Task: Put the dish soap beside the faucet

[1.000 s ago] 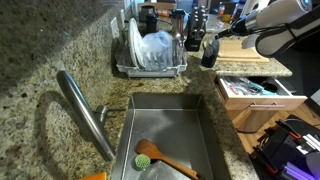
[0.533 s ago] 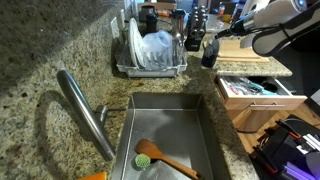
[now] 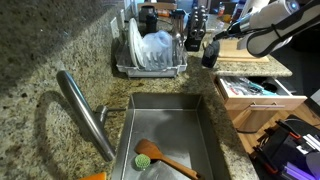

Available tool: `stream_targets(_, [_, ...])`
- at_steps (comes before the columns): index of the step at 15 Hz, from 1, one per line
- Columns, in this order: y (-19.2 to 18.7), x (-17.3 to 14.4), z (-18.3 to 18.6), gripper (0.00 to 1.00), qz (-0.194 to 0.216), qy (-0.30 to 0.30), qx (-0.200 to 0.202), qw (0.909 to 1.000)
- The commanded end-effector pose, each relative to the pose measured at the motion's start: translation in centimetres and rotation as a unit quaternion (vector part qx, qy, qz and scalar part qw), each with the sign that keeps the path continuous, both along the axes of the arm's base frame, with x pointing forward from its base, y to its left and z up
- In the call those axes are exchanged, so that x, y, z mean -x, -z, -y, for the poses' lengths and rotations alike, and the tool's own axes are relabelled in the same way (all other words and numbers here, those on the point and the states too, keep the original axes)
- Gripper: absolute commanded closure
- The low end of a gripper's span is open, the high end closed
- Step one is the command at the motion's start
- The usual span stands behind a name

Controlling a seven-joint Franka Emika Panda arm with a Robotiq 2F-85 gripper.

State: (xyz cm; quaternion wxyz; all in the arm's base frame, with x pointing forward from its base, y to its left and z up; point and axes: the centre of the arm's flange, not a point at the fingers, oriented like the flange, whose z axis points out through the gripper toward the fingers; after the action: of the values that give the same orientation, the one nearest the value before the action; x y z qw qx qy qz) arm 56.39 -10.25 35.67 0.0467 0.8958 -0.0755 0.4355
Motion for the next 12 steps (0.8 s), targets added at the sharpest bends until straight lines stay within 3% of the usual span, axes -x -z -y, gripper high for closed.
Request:
stream_targets(1, [1.7,-0.3,0.3,0.00,-0.021,-0.004,-0.017,0.9996])
stream_targets(2, [0.6,0.0,-0.6,0.00,-0.007,-0.001,-0.008,0.9999])
stream_targets(6, [1.6,-0.1,-0.9,0.00,-0.015,-0.002,-0.014,0.9998])
stream_targets(9, [3.2,-1.1,0.4,0.00,0.013,0.013,0.020,0.9996])
stream_targets(12, [0.3,-1.3,1.3,0.00,0.006,0.015,0.009,0.9998])
